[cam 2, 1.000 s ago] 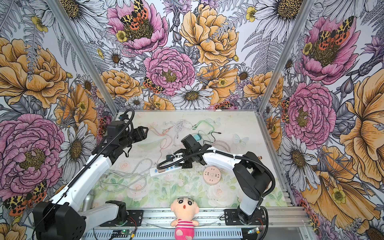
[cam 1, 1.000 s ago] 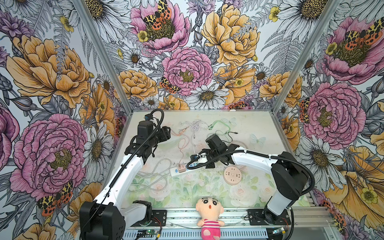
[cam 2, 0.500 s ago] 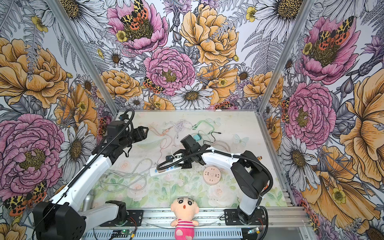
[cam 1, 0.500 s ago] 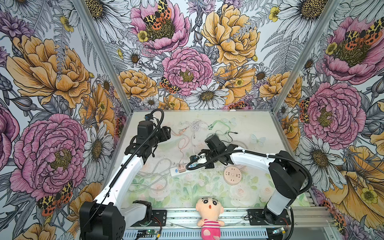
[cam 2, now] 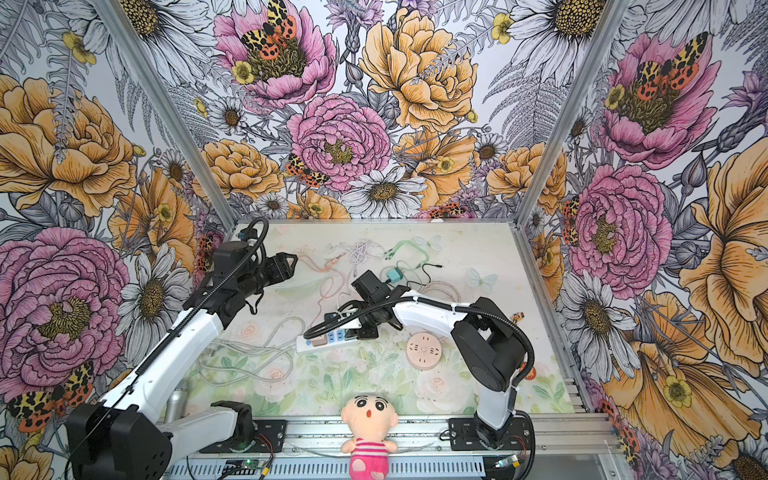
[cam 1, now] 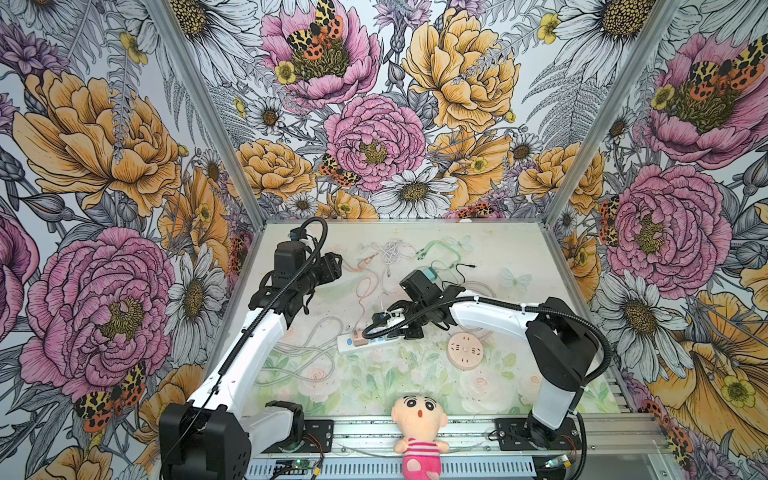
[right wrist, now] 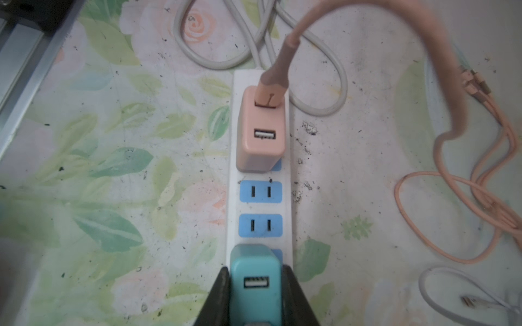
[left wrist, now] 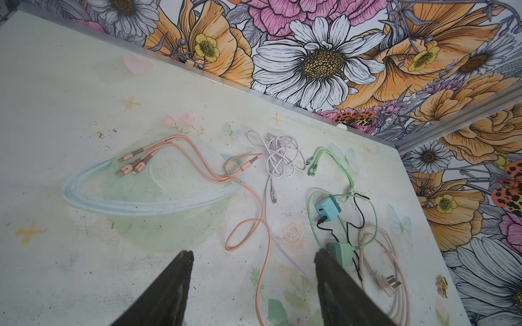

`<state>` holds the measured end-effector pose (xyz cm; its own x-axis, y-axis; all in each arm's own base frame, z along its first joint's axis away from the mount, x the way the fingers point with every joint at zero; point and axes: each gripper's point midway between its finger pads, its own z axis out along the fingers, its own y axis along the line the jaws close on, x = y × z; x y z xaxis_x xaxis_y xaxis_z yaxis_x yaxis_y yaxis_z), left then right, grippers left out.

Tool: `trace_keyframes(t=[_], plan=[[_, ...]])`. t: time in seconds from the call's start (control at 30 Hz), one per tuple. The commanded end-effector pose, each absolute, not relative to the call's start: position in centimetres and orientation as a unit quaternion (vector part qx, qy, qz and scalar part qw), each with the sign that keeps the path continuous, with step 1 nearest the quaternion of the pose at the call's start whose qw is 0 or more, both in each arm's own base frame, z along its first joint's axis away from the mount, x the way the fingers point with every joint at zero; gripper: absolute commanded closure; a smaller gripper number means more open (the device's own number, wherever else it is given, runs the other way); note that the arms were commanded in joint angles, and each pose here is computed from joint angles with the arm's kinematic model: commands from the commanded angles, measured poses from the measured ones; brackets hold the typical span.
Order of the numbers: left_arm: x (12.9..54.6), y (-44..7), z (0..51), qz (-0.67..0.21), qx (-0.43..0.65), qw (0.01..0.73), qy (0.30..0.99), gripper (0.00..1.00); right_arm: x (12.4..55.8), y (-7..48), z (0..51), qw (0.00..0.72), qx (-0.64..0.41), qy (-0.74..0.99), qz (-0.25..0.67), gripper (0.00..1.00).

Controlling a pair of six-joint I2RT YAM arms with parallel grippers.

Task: Insert the plug
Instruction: 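Push the teal charger down into the strip socket with the right gripper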

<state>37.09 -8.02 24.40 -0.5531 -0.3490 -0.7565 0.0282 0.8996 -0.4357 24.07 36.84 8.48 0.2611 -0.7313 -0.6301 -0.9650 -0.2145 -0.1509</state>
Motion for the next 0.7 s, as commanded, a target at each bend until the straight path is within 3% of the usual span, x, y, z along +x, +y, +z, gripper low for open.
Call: trace_keyframes(t=[0.0, 0.4, 0.67], plan=[[36.7, -7.9, 25.5, -0.218, -0.094, 0.479, 0.845, 0.29, 20.7, 36.1, 6.9, 0.192, -0.731, 0.594, 0.275, 1.0], [36.2, -8.4, 26.3, -0.239, -0.086, 0.483, 0.838, 0.29, 20.9, 34.4, 4.2, 0.187, -0.741, 0.612, 0.205, 1.0], [35.6, -8.4, 27.2, -0.244, -0.083, 0.492, 0.832, 0.29, 21.9, 34.8, 5.0, 0.219, -0.738, 0.61, 0.189, 0.84]])
